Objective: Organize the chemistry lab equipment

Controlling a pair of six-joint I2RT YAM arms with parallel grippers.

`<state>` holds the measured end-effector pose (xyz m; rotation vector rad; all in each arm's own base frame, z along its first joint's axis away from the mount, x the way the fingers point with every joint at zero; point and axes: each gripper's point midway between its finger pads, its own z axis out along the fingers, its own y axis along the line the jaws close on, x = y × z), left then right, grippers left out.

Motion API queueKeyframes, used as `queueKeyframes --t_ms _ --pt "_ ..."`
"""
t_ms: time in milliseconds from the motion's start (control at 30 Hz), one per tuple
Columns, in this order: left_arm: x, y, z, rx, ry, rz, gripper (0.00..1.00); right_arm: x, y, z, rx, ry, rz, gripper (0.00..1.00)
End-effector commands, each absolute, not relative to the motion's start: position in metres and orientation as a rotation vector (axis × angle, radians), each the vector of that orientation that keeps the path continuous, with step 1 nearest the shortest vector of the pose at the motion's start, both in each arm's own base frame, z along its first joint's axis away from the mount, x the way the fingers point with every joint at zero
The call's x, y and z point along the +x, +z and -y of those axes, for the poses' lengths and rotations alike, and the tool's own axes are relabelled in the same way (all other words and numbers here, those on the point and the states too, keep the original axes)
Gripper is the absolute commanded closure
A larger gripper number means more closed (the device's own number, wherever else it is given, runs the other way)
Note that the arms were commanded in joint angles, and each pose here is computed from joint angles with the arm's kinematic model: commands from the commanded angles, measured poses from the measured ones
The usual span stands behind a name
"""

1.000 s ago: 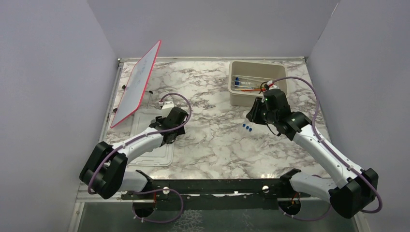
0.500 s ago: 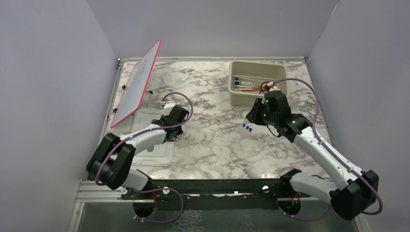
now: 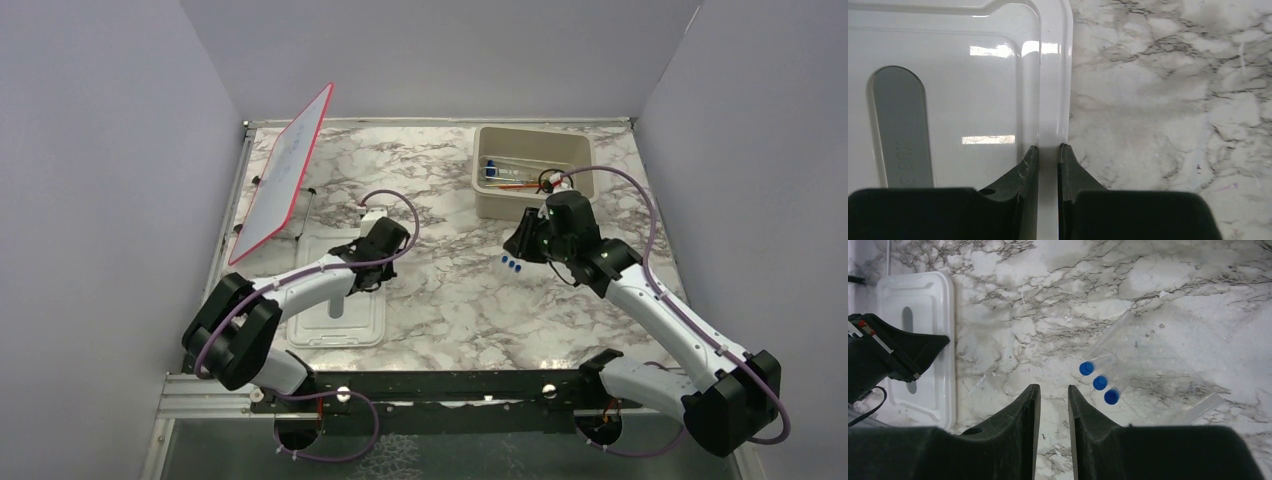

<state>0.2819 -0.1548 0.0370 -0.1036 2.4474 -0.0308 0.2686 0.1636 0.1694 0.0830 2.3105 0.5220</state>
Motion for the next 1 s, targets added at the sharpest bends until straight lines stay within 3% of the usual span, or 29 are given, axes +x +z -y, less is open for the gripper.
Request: queueKeyframes --t_ms 0,233,400,667,967 --pt "0.286 0.08 0.193 -0.061 -0.238 -2.377 0.91 0.266 0.179 -0.19 0.006 0.708 -2.271 0.68" --pt "0.276 0.124 0.237 0.053 -0.569 -2.263 0.92 0.266 0.187 -0.232 -0.081 0.958 -2.22 0.64" --pt "0.269 0.134 0.247 0.118 -0.67 -2.197 0.94 0.28 0.191 -0.262 -0.09 1.039 -2.21 0.47" --pt "0.257 0.139 0.256 0.192 -0.766 -2.145 0.95 0.305 0.173 -0.314 -0.082 1.06 -2.278 0.31" --pt "0.249 0.149 0.256 0.228 -0.81 -2.099 0.95 0.328 0.137 -0.336 0.046 1.045 -2.385 0.3"
